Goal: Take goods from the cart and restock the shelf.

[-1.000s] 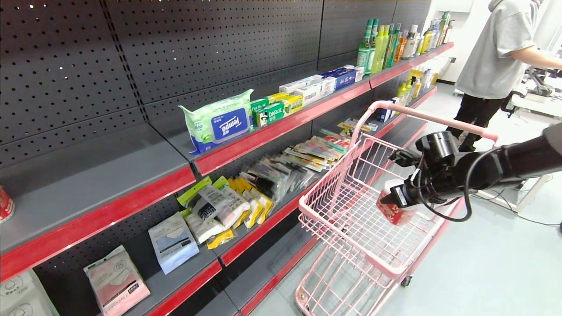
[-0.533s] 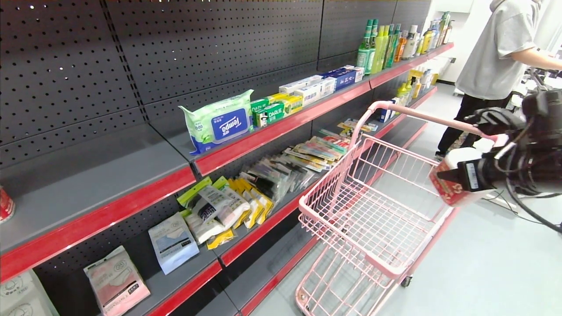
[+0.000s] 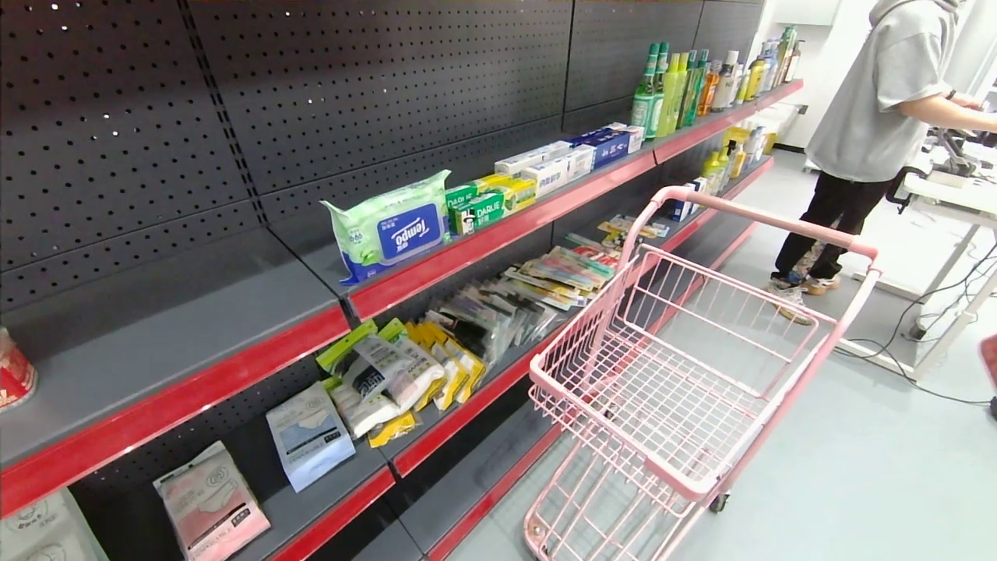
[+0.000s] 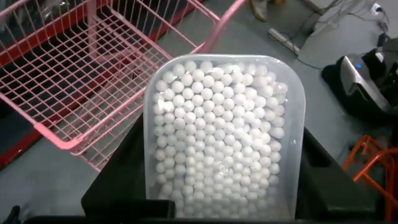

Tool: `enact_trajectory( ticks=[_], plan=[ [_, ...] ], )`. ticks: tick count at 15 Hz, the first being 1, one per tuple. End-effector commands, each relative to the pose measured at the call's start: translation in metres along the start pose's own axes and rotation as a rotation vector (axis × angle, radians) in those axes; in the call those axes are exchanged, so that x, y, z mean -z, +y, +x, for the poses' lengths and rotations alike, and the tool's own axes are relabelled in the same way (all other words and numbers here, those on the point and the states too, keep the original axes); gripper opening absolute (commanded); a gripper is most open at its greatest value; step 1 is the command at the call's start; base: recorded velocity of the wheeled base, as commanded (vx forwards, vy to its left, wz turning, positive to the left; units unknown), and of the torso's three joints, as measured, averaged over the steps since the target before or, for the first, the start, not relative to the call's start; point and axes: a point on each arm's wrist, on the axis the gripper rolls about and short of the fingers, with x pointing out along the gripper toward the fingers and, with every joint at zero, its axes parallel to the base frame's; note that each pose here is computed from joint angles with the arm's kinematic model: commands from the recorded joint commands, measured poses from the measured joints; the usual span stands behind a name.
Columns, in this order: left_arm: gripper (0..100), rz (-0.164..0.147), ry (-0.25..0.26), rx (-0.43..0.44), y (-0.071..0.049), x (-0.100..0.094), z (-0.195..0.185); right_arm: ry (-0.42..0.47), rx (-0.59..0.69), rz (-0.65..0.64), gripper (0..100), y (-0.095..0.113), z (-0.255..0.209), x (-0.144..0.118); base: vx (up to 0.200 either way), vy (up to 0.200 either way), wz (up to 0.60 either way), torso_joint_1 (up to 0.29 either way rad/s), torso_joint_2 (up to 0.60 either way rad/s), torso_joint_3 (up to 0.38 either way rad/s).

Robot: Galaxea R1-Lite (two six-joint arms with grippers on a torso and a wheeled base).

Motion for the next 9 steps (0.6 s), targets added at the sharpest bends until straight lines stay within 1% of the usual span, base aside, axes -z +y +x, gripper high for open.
enact_trajectory(
  ticks=[1,4,9],
  plan=[
    [100,0.001,0.001,0.000,0.0000,-0.0001,0.0001,-0.086,0.043,0.021,0,-0.0042,-0.0443,0.0198,0.000,0.000,0.00,0.212,-0.51,-0.305],
    [100,0.000,0.001,0.000,0.0000,-0.0001,0.0001,-0.100,0.049,0.024,0,-0.0048,-0.0498,0.0211,0.000,0.000,0.00,0.233,-0.55,-0.310],
    [100,0.001,0.001,0.000,0.0000,-0.0001,0.0001,-0.094,0.049,0.023,0,-0.0046,-0.0485,0.0212,0.000,0.000,0.00,0.173,-0.40,-0.234]
  ],
)
